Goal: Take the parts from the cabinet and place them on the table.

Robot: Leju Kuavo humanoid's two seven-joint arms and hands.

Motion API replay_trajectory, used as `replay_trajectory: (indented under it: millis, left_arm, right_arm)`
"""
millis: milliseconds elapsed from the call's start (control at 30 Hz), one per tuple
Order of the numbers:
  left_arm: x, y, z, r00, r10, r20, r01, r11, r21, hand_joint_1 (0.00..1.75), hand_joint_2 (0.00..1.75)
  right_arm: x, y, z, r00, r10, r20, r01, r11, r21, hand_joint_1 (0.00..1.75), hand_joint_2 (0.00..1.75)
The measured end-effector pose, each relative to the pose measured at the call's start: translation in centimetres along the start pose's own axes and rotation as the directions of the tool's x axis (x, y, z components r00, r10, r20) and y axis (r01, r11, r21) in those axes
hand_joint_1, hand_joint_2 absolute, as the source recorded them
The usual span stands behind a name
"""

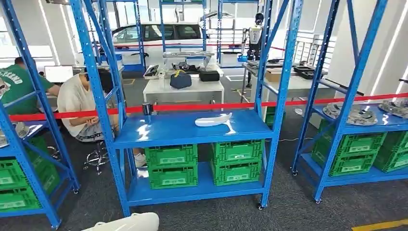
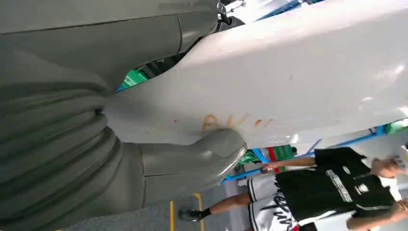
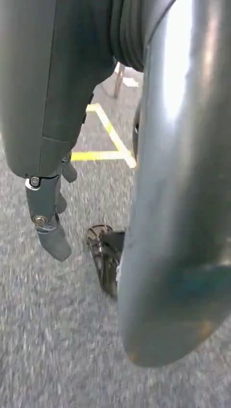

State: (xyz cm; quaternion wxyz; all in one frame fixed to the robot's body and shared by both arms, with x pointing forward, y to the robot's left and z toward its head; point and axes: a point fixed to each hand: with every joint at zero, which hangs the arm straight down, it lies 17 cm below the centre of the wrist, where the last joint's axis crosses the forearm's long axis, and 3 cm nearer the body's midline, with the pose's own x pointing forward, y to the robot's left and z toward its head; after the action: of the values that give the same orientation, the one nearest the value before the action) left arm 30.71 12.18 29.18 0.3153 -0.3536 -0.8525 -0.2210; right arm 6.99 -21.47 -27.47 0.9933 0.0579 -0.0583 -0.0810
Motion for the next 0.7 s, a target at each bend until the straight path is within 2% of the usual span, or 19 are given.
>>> replay_trajectory:
  millis: [700]
  left_arm:
    - [0.1, 1.8, 0.6, 1.000, 0.006, -0.020, -0.005, 0.998, 0.063, 1.75, 1.75]
  right_arm:
    - [-1.0, 0.4, 0.1, 1.000, 0.007, -0.012, -0.006, 1.000, 0.024, 0.00, 0.00]
